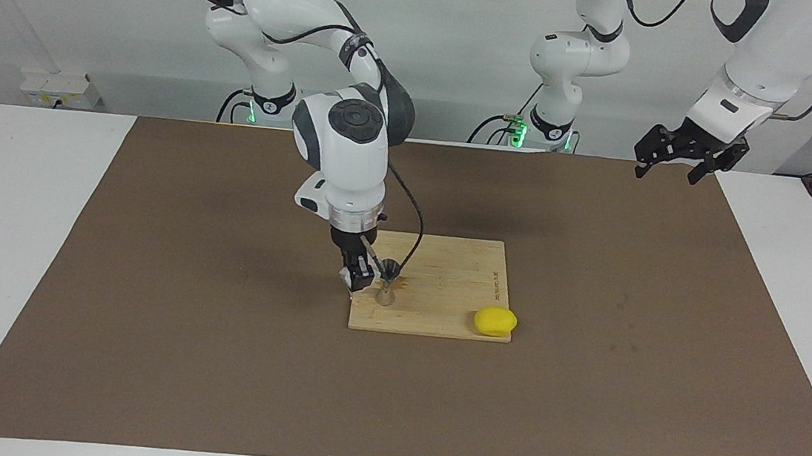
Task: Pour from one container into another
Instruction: 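Tilt the held glass cup over the metal cup with the right gripper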
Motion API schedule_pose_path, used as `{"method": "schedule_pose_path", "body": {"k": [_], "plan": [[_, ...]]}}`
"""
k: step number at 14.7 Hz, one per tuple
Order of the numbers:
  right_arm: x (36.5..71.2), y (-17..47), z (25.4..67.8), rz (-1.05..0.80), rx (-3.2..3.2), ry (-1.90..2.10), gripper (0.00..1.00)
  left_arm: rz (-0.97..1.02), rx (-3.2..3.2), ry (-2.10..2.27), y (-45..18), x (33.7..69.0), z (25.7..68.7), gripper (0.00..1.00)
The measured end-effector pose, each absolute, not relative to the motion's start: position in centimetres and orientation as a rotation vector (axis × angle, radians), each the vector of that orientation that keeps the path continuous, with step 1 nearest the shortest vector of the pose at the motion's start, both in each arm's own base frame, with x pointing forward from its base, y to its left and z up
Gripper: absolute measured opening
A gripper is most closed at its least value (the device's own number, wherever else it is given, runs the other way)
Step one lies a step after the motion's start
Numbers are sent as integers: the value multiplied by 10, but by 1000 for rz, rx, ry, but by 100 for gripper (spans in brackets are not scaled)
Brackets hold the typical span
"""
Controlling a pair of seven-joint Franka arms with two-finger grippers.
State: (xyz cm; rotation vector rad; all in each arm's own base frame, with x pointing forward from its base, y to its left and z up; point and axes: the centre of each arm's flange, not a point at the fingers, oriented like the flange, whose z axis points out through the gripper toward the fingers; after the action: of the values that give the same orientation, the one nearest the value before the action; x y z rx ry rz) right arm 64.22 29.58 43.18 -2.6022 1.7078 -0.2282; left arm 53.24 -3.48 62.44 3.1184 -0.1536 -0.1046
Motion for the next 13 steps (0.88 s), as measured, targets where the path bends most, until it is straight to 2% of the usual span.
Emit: {"method": "schedule_pose_path", "body": {"k": [7, 13], "plan": [[636, 311, 435, -335, -2667, 1641, 48, -105, 3118, -153, -35, 532, 624, 100], [634, 315, 435, -344, -2675, 1630, 48, -105, 3118, -153, -35, 532, 624, 100]]}}
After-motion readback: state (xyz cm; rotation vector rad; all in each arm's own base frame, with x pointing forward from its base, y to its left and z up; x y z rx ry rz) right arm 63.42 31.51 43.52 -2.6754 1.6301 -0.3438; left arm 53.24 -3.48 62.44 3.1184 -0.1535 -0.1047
